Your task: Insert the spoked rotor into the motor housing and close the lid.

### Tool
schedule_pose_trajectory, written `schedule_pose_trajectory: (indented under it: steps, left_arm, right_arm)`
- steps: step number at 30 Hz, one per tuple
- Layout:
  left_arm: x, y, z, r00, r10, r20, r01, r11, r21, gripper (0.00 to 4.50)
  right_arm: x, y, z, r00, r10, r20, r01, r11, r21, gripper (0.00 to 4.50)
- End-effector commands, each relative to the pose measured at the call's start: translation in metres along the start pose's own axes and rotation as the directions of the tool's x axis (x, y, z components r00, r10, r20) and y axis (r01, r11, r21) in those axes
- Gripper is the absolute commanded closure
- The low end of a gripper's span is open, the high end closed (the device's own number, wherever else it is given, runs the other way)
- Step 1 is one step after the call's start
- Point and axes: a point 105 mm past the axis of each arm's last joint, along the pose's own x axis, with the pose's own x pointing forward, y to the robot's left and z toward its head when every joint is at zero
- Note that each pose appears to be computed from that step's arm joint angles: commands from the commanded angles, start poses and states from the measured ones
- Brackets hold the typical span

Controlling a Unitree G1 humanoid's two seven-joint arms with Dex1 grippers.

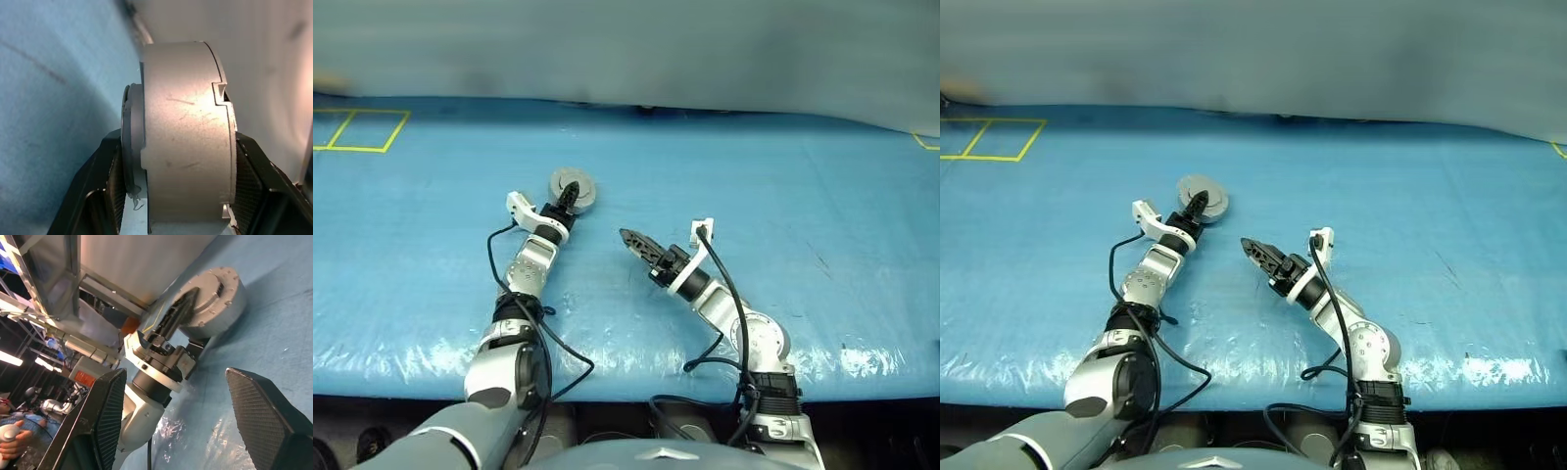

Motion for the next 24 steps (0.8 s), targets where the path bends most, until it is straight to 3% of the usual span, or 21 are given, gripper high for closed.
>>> schedule_pose_trajectory:
  steps: [1,5,14,18,20,24]
  left_arm:
    - [0.01,-0.012,0.008,0.999,-0.032,0.011,0.032,0.998,0.047,1.1]
    - [0.007,0.001,0.016,0.997,0.051,0.063,-0.057,0.993,0.104,0.03]
    - [-0.052,0.039,0.062,0.956,0.137,0.261,-0.196,0.957,0.216,0.03]
    - [-0.085,0.052,0.071,0.925,0.218,0.312,-0.319,0.892,0.32,0.03]
    - [-0.094,0.044,0.073,0.928,0.178,0.326,-0.307,0.862,0.404,0.03]
    - [-0.105,-0.007,0.064,0.961,-0.11,0.253,-0.042,0.847,0.53,0.03]
  right_arm:
    - [-0.003,0.009,0.011,0.998,0.019,0.053,-0.018,0.999,-0.032,1.1]
    - [-0.003,0.008,0.011,0.998,0.013,0.056,-0.011,0.999,-0.033,1.1]
    - [0.005,0.003,0.008,0.999,0.008,0.031,-0.007,0.999,-0.041,1.1]
    - [0.01,0.0,0.006,1.0,-0.002,0.005,0.003,0.996,-0.093,1.1]
    - [0.011,-0.006,0.008,0.999,-0.034,0.016,0.036,0.984,-0.172,1.1]
    - [0.008,-0.021,0.019,0.993,-0.088,0.075,0.11,0.919,-0.379,1.1]
